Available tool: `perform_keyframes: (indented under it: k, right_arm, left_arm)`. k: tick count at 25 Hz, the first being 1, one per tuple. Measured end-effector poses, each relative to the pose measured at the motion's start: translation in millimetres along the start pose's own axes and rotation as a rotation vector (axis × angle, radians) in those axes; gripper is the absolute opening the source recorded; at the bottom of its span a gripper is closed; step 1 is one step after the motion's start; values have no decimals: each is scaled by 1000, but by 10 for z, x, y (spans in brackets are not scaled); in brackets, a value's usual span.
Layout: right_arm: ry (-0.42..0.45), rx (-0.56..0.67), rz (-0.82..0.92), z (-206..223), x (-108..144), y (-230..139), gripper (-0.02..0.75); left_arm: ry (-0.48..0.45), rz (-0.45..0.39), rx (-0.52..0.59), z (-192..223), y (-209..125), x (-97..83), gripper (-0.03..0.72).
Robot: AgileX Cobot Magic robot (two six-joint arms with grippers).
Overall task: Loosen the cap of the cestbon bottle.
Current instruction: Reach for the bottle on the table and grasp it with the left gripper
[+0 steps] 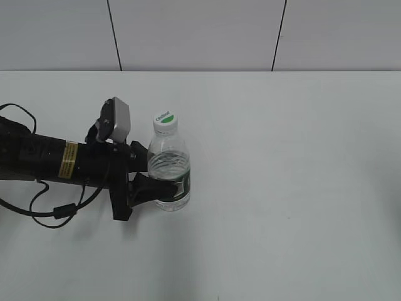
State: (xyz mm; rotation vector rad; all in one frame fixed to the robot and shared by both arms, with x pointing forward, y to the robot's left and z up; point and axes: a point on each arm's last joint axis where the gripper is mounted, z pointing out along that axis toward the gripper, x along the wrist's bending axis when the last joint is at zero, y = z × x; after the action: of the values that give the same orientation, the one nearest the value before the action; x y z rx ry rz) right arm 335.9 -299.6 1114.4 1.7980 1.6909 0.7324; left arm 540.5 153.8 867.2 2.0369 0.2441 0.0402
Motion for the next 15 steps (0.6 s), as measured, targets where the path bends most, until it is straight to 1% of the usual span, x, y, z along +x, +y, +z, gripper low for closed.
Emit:
perform_keyframes:
  k: [2, 4, 5, 12, 15]
  right_arm:
    - [-4, 43, -3, 108, 24, 189, 457]
    - [-11, 128, -9, 338, 59, 397, 452]
    - [-13, 142, -9, 382, 70, 493, 450]
    - [-41, 399, -28, 879, 137, 895, 447]
    - [-20, 456, -50, 1115, 183, 1044, 447]
  left_arm:
    - [0, 0, 0, 0, 0, 0, 361]
    - [0, 0, 0, 0, 0, 0, 361]
    - [0, 0, 0, 0, 0, 0, 361]
    - [0, 0, -1, 0, 1, 0, 361]
    - [-1, 0, -2, 0, 2, -1, 361]
